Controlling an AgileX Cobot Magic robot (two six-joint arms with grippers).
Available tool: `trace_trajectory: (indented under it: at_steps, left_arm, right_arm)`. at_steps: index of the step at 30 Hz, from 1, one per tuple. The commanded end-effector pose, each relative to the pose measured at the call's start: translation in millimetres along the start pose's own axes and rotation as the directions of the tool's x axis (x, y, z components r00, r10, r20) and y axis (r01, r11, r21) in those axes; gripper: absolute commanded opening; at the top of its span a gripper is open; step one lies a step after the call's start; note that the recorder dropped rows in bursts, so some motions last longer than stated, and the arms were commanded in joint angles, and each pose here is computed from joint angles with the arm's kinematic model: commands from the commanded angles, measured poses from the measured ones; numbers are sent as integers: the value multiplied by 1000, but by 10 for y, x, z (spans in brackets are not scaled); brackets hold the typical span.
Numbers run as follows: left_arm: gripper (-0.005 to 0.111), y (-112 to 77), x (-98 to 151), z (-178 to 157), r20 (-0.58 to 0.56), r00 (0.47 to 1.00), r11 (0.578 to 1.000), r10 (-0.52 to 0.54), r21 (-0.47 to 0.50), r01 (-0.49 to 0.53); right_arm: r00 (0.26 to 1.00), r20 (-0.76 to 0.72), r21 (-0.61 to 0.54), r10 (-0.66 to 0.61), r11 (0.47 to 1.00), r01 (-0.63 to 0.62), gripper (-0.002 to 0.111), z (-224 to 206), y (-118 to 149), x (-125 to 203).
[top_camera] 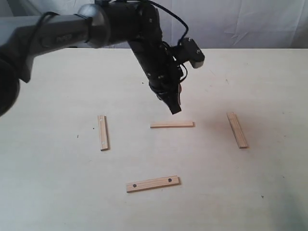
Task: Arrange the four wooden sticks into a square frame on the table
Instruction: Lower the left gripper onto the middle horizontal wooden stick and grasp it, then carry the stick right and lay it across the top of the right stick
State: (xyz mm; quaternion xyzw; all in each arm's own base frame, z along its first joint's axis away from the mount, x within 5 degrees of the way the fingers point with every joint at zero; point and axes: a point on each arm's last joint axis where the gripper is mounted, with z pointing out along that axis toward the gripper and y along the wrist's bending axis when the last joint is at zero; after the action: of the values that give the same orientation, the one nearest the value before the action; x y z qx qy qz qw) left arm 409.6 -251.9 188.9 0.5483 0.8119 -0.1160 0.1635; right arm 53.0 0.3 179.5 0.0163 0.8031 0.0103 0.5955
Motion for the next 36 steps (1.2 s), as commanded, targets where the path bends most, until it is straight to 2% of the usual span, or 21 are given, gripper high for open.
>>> trace_trajectory:
  at_steps: [1,3,6,10,13,30,33,36]
  left_arm:
    - [1,-30,28,233,-99,991,996,90,12,-89]
    - [4,-33,44,300,-117,988,995,102,16,-101]
    - [18,-24,78,401,-129,987,995,100,26,-98]
    - [36,6,56,413,-107,989,994,104,-8,-105]
    - [39,24,49,443,-94,988,992,124,-22,-126]
    - [37,15,144,641,-138,980,989,147,28,-144]
    - [23,18,144,641,-139,979,989,149,24,-147]
    - [2,16,145,641,-139,979,989,148,27,-145]
  right_arm:
    - [1000,17,5,5,1000,-5,0,-2,-3,-8]
    - [1000,17,5,5,1000,-5,0,-2,-3,-8]
    - [1000,17,5,5,1000,-5,0,-2,-3,-8]
    - [1000,20,5,5,1000,-5,0,-3,-3,-11]
    - [1000,20,5,5,1000,-5,0,-3,-3,-11]
    - [1000,17,5,5,1000,-5,0,-2,-3,-8]
    - [1000,17,5,5,1000,-5,0,-2,-3,-8]
    - [1000,17,5,5,1000,-5,0,-2,-3,-8]
